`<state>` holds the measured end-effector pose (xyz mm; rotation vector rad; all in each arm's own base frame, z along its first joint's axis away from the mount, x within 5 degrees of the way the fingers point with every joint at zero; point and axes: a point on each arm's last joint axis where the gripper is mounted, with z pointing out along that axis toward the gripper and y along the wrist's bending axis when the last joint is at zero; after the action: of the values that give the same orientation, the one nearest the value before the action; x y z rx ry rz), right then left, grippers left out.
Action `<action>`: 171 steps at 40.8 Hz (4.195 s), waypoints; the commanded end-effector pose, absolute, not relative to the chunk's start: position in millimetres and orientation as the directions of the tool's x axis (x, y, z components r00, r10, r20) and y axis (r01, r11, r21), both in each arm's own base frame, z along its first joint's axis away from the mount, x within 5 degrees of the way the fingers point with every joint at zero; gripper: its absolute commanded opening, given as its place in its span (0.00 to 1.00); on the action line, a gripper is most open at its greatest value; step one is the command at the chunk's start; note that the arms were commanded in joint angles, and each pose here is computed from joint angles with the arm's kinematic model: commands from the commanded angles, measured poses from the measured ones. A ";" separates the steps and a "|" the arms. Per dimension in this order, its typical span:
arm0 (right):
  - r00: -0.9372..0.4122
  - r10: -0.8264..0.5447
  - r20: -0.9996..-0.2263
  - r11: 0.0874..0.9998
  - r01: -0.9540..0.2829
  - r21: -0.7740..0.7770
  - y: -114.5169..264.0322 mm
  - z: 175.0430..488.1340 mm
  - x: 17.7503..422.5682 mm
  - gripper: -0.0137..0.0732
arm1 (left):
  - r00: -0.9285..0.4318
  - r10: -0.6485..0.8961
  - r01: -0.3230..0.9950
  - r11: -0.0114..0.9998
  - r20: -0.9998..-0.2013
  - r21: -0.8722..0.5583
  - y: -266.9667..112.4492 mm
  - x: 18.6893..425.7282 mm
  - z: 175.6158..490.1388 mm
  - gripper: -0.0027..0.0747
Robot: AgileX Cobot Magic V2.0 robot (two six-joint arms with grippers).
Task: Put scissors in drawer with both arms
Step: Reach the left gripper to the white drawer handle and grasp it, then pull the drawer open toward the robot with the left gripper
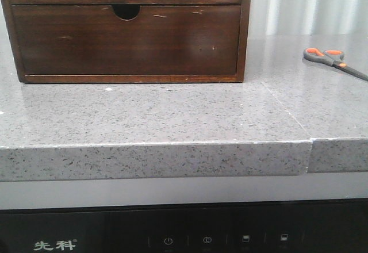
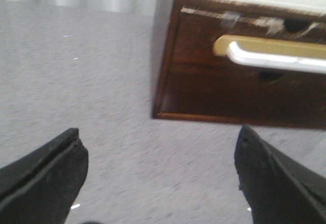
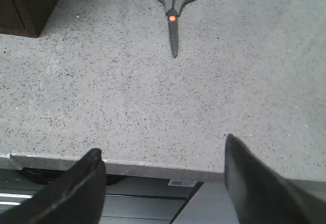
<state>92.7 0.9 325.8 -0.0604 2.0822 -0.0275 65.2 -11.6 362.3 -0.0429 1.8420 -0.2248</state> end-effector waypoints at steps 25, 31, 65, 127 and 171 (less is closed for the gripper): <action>-0.412 -0.072 -0.908 0.997 -0.031 -0.065 0.6 340.2 97.0 0.76 | -0.467 -0.688 0.108 0.579 -0.555 -0.808 -41.9 158.8 347.0 0.79; -0.412 -0.072 -0.908 0.997 -0.031 -0.065 0.6 340.2 97.0 0.76 | -0.553 -0.676 0.133 0.506 -0.487 -0.852 -51.6 180.5 338.1 0.79; -0.412 -0.072 -0.908 0.997 -0.031 -0.065 0.6 340.2 97.0 0.76 | -0.700 -0.590 0.281 0.290 -0.402 -0.915 -74.1 291.2 331.0 0.79; -0.412 -0.072 -0.908 0.997 -0.031 -0.065 0.6 340.2 97.0 0.76 | -0.751 -0.481 0.415 0.189 -0.453 -0.890 -80.6 160.5 311.2 0.24; -0.412 -0.072 -0.908 0.997 -0.031 -0.065 0.6 340.2 97.0 0.76 | -0.717 -0.365 0.475 0.367 -0.593 -0.800 -79.2 102.5 297.7 0.74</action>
<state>92.6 0.7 325.7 -0.0629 2.0836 -0.0308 110.8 -76.9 274.9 0.0120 1.9209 -1.4276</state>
